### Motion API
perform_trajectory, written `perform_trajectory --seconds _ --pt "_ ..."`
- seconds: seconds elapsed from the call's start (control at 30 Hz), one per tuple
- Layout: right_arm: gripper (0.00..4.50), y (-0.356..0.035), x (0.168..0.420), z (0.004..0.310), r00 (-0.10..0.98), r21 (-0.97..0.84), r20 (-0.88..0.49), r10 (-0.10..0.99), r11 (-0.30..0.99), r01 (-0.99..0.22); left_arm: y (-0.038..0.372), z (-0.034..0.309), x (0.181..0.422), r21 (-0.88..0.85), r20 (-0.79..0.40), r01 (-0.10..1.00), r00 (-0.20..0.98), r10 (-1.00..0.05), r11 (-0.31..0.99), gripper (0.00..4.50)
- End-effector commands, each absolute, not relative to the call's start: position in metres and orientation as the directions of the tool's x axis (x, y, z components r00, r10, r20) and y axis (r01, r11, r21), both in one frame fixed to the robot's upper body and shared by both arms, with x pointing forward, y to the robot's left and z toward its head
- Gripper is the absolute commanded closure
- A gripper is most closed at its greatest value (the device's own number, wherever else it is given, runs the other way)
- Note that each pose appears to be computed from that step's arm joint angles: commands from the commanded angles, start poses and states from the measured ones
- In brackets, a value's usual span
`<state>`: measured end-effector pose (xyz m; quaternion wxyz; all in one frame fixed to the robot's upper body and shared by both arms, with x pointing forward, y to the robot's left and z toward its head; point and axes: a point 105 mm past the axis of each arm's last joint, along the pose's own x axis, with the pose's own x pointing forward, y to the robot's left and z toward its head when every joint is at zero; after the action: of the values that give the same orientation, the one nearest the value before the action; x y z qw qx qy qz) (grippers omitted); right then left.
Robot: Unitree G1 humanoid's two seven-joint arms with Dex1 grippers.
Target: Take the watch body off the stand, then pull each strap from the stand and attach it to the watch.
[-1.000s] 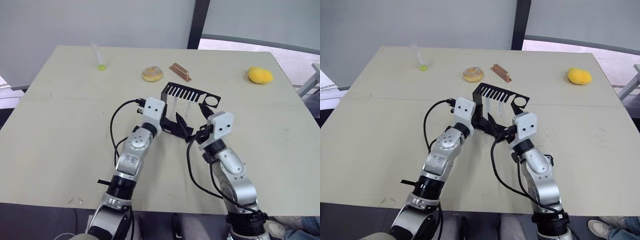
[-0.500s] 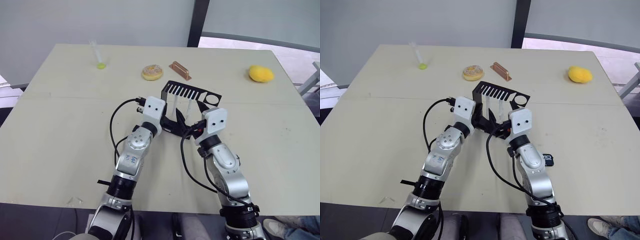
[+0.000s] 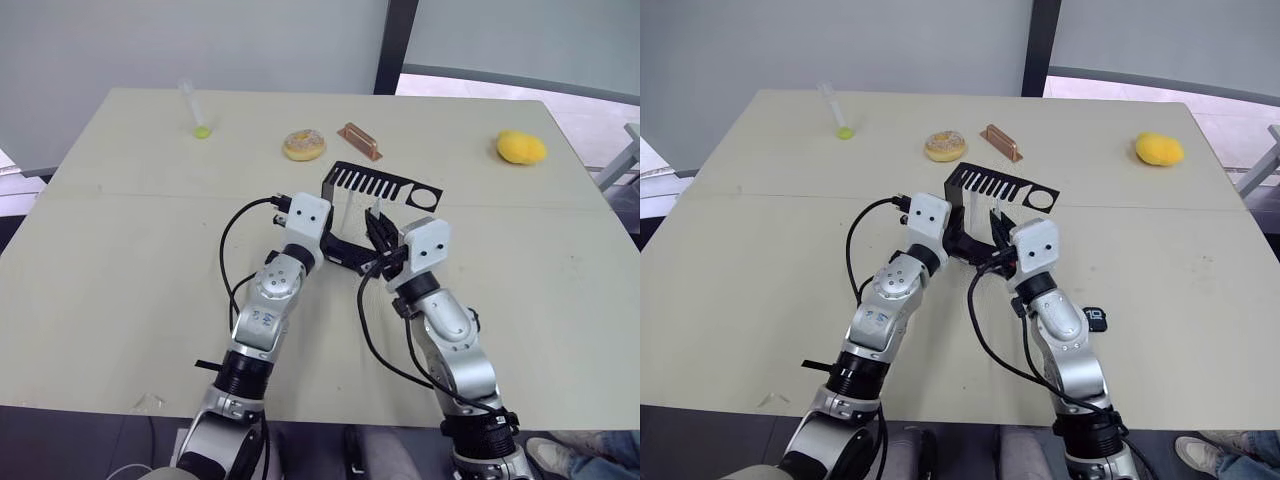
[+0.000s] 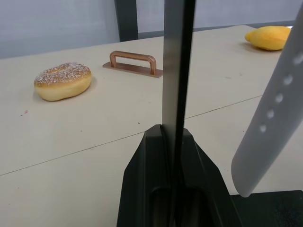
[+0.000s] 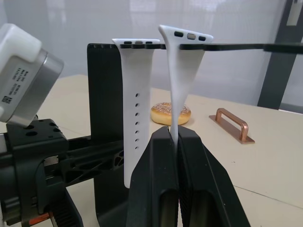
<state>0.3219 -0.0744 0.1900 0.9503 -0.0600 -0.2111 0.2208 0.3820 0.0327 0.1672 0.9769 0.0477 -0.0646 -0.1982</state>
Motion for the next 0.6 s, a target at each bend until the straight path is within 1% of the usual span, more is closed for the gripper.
perform_trajectory --seconds 0.03,0.17,0.4,0.6 --pt "4.46 -0.068 0.306 0.215 0.729 -0.335 0.473 0.495 0.866 -0.371 0.034 0.188 0.382 0.125 0.178 0.341 0.916 -0.360 0.932 4.50" --pt "4.46 -0.070 0.302 0.214 0.713 -0.411 0.477 0.514 0.848 -0.336 0.035 0.191 0.383 0.118 0.187 0.325 0.921 -0.343 0.938 4.50" --pt "4.46 -0.083 0.289 0.206 0.703 -0.476 0.463 0.540 0.821 -0.316 0.040 0.194 0.385 0.121 0.202 0.299 0.926 -0.318 0.947 4.50" --pt "4.46 -0.093 0.289 0.201 0.729 -0.454 0.449 0.517 0.834 -0.312 0.038 0.192 0.385 0.113 0.188 0.318 0.924 -0.334 0.941 4.50"
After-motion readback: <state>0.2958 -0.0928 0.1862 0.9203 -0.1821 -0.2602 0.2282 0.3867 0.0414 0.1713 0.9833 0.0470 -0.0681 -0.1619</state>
